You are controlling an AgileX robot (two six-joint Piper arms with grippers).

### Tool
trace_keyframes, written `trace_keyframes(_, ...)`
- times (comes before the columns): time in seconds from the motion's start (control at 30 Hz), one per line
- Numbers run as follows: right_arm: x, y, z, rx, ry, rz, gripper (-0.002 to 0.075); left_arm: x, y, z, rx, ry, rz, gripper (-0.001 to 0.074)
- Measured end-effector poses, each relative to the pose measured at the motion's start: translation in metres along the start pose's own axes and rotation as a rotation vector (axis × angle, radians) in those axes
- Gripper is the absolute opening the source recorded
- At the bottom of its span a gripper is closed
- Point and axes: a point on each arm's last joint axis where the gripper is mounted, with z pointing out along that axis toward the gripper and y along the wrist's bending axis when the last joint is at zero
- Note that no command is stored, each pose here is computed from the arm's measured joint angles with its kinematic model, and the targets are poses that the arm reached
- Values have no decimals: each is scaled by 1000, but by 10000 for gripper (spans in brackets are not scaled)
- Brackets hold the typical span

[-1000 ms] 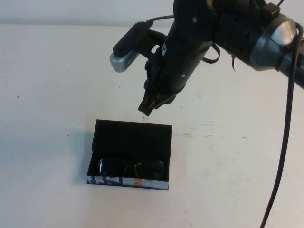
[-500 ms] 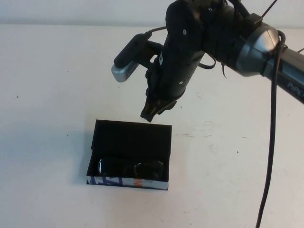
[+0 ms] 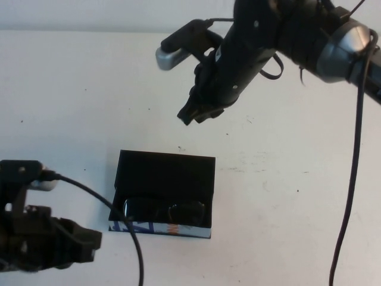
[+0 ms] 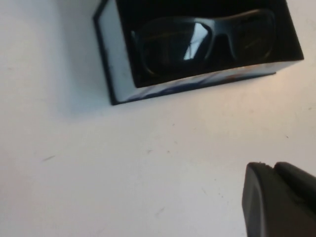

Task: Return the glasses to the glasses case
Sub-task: Close the glasses case

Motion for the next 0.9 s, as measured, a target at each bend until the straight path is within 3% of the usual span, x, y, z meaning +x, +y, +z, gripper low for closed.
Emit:
trace_keyframes(0.2, -1, -47, 9, -121, -106, 214, -11, -10, 13, 57, 130, 64, 25, -4)
trace_keyframes(0.33, -1, -66, 32, -181, -68, 263, -11, -9, 25, 87, 158, 87, 22, -4)
trace_keyframes(0.53, -8, -75, 65, -240, -61, 278, -11, -3, 37, 116, 176, 114, 1, -4)
trace_keyframes(0.9, 1, -80, 116, -284, 0, 329, -11, -3, 41, 125, 178, 87, 29, -4)
